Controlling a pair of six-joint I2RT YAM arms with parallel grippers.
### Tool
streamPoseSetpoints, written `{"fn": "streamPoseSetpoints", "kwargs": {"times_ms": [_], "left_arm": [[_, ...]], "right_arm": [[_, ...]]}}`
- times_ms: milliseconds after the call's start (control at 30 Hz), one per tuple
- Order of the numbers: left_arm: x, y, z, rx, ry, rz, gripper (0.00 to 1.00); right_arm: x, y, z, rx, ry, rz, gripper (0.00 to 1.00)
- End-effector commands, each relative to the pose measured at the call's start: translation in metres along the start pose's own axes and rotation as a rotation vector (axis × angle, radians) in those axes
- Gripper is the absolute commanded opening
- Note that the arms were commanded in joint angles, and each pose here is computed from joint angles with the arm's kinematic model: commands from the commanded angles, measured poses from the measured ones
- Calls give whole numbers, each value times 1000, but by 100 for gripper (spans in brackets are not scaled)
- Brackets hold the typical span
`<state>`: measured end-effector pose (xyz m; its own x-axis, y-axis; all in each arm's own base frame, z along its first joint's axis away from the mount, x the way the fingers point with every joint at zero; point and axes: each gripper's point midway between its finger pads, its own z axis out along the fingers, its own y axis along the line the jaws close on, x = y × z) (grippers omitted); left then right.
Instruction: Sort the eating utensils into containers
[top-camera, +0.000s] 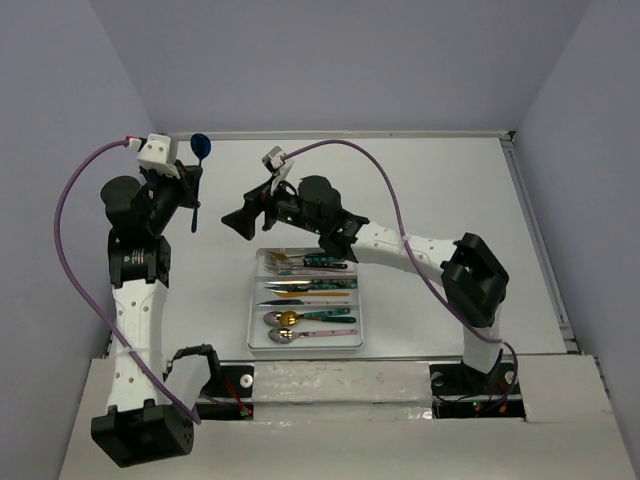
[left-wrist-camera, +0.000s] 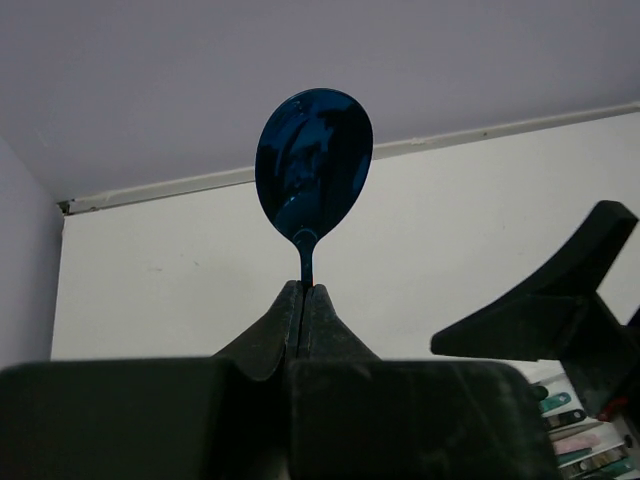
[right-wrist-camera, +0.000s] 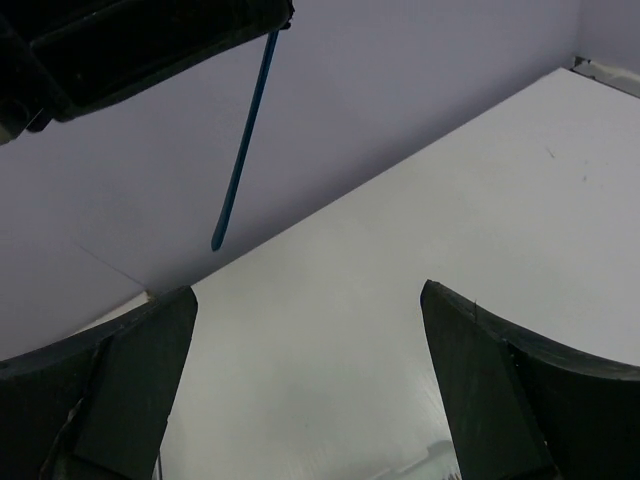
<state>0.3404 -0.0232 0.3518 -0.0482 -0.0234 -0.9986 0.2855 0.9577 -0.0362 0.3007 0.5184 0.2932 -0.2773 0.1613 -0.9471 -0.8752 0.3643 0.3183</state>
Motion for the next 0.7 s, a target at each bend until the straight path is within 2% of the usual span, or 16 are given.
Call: {"fn": "streamPoseSetpoints", "kwargs": {"times_ms": [0,133,333,433,533,567,633,667], "left_arm": [[-1,-20,-3,47,-17,-57,0],[-3,-33,-6,72,-39,-53,0],[-5,-38,-9,81,-61,-50,0],[-2,-40,-10,91,-64,-59,0],[0,-45,-12,108,-65,-70,0],[0,-46,-12,110,-64,-77,0],[3,-46,-13,107,-58,-87,0],[5,-46,-14,108,-55,-89,0]], "right_arm": [[-42,42,17,-147,-152,22,99],[-47,45,21,-175,-211,65,95],[-32,42,37,-193,-195,135,88],[-25,36,46,-174,-183,167,81],[-21,33,55,-166,-180,184,71],[-23,34,57,-172,-185,193,60],[-26,36,58,-186,-200,191,46],[-27,37,58,-192,-205,189,31]]}}
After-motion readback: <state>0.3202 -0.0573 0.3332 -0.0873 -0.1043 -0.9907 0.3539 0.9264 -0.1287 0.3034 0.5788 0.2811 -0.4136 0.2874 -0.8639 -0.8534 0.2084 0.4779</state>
